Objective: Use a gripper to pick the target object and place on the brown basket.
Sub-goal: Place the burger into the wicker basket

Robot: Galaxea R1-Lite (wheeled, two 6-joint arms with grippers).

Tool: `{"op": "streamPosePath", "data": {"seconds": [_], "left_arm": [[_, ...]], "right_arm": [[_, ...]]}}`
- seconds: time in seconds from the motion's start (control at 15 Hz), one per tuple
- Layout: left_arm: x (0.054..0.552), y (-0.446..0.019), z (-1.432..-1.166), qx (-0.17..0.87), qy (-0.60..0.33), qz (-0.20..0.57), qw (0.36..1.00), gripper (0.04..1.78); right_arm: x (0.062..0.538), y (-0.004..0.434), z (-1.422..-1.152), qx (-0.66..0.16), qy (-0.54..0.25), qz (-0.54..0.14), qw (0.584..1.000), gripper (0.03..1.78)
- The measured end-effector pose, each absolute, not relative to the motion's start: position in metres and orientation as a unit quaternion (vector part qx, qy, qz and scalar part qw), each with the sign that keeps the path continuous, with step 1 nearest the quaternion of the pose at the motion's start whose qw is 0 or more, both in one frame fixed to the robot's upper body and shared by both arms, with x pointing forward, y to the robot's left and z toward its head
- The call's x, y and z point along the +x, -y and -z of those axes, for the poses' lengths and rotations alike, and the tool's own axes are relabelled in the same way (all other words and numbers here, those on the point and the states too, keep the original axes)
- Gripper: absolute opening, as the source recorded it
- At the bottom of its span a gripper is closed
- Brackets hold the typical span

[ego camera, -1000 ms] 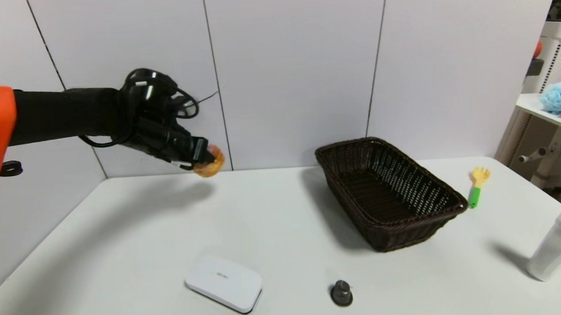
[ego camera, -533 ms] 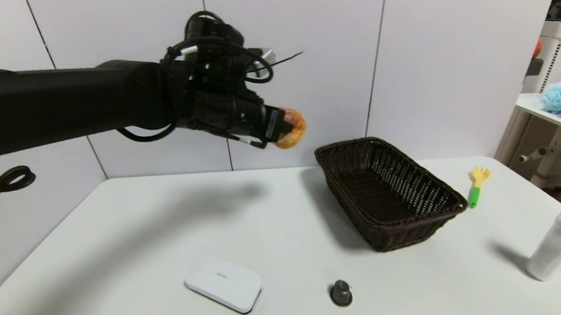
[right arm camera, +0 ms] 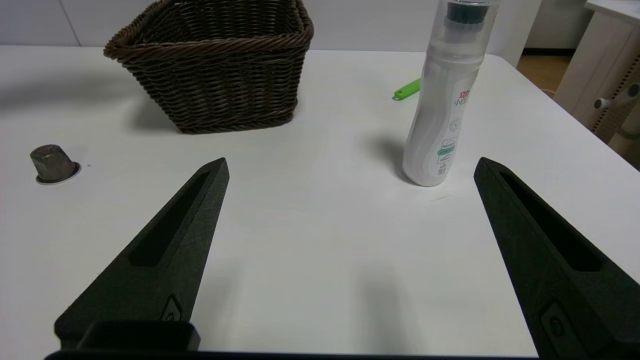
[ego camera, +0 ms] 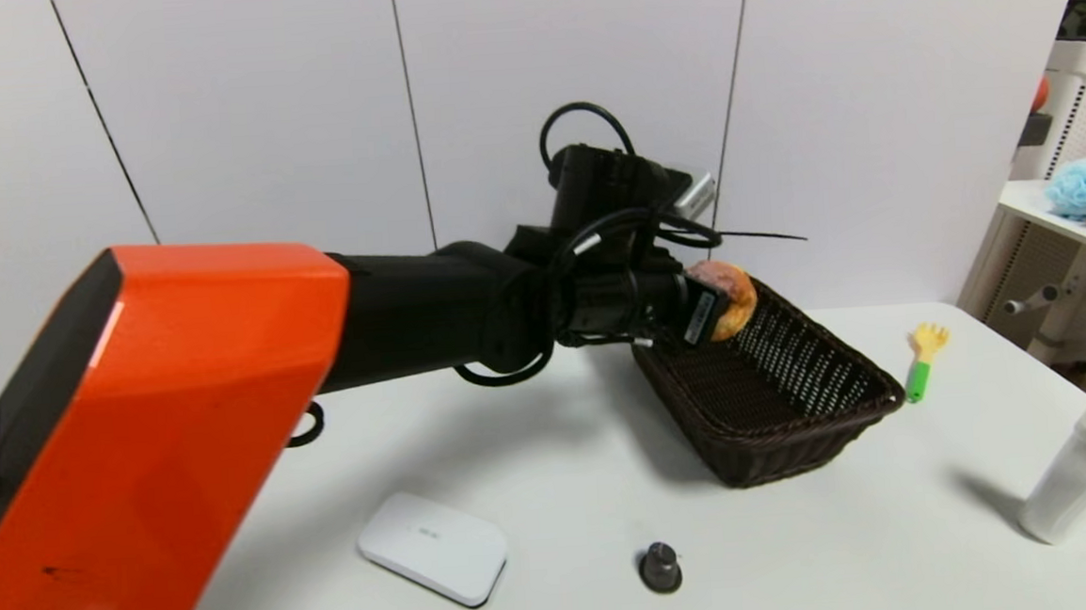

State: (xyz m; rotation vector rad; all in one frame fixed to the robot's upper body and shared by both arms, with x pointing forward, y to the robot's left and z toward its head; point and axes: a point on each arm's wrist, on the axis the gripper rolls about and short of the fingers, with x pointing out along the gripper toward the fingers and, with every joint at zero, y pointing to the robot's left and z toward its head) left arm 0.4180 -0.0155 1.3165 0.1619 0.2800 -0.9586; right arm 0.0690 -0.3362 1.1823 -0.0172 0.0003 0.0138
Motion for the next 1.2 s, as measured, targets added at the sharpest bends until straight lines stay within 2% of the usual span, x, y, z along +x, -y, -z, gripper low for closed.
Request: {"op": "streamPosePath", "data": {"seconds": [0.13,0.33,0.53,0.8,1.2], "left_arm": [[0.416,0.033,-1.303,0.081,-0.133,0.470,0.869,0.78],[0.418,0.043,-1.288,0.085,-0.137,0.475,0.865,1.08],[0.417,0.045,-1.283,0.090,-0.146,0.476,0.863,1.29],[0.411,0.037,-1.294,0.102,-0.161,0.476,0.859,1.45],[0.393,0.015,-1.329,0.113,-0.158,0.477,0.857,1.59]], "right_arm": [[0.069,0.336,-1.182,-0.009,0.000,-0.007,1.000,1.69],[0.069,0.336,-1.182,-0.009,0.000,-0.007,1.000,1.69],[0.069,0.336,-1.182,-0.009,0.000,-0.007,1.000,1.69],[0.069,0.336,-1.182,-0.009,0.000,-0.007,1.000,1.69],[0.069,0.336,-1.182,-0.009,0.000,-0.007,1.000,1.69]]}}
